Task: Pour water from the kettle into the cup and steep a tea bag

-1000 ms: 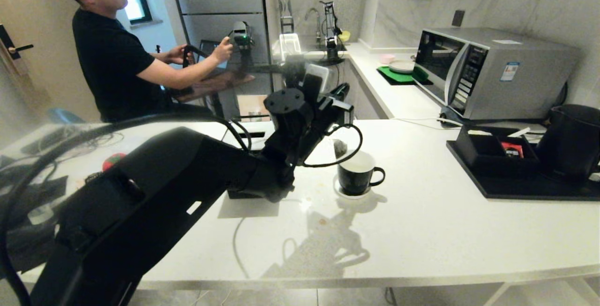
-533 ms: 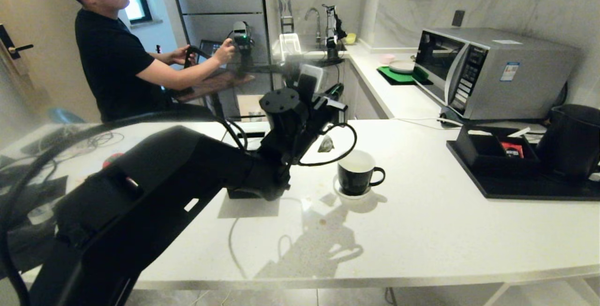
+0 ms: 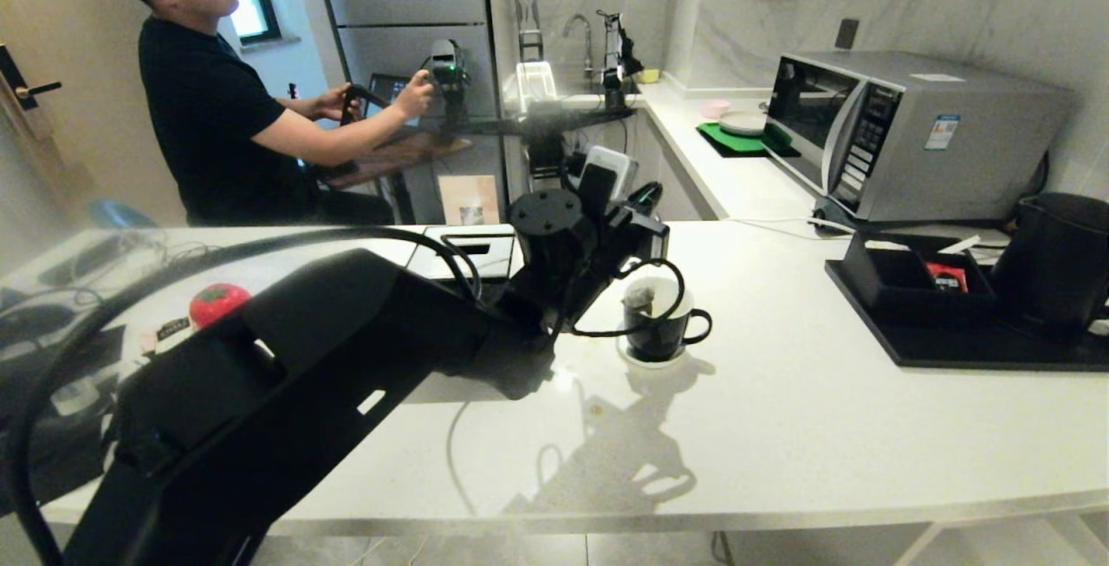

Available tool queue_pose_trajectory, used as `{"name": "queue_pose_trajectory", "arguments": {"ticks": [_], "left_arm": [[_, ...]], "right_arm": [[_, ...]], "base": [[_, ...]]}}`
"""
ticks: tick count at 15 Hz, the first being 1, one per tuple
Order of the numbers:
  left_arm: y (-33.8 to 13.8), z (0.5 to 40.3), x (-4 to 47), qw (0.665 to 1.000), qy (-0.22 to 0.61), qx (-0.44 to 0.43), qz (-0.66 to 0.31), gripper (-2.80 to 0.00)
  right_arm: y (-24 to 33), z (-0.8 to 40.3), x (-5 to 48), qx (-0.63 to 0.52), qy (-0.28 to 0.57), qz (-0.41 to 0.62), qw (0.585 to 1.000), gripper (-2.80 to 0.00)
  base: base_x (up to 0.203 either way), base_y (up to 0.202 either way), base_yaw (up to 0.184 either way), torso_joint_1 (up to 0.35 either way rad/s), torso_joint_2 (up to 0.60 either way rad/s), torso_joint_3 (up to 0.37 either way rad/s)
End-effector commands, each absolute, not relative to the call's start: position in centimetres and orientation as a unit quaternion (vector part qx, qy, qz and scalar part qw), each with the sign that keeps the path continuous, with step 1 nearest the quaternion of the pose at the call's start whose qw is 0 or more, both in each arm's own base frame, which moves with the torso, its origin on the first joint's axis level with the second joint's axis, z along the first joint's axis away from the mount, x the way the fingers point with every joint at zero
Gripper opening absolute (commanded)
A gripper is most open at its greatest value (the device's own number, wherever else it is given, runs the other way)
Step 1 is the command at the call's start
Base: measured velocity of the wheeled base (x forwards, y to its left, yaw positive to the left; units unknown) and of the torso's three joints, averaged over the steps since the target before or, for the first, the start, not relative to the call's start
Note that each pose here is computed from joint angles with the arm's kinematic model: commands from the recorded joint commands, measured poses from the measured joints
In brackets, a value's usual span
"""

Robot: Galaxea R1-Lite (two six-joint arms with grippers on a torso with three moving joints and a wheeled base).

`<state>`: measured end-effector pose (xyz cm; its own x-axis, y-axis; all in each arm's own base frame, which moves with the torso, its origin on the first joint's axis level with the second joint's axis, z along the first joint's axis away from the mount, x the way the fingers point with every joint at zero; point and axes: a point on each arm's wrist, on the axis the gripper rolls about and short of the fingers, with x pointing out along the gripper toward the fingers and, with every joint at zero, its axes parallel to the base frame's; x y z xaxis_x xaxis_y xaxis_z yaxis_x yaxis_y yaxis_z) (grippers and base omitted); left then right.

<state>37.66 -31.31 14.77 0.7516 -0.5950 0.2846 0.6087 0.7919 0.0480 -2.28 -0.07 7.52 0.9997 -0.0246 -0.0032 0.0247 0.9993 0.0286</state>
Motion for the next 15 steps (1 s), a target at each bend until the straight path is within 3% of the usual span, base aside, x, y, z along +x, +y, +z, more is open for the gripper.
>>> {"name": "queue_pose_trajectory", "arguments": {"ticks": [1, 8, 15], "left_arm": [[-31.8, 14.5, 37.3, 0.934, -0.144, -0.024, -0.327, -2.80], [-30.8, 16.6, 37.4, 0.934, -0.165, -0.029, -0.317, -2.80], [-26.7, 20.3, 38.7, 0.942, -0.195, -0.024, -0.274, -2.80]], "right_arm": [[-0.1, 7.5, -2.3, 0.015, 0.002, -0.012, 1.000, -2.80], [-0.1, 7.5, -2.3, 0.015, 0.002, -0.012, 1.000, -2.80], [-0.1, 7.5, -2.3, 0.015, 0.002, -0.012, 1.000, -2.80]], "base": [[0.000, 0.000, 0.000, 0.000, 0.00, 0.000], [0.000, 0.000, 0.000, 0.000, 0.00, 0.000], [0.000, 0.000, 0.000, 0.000, 0.00, 0.000]]}}
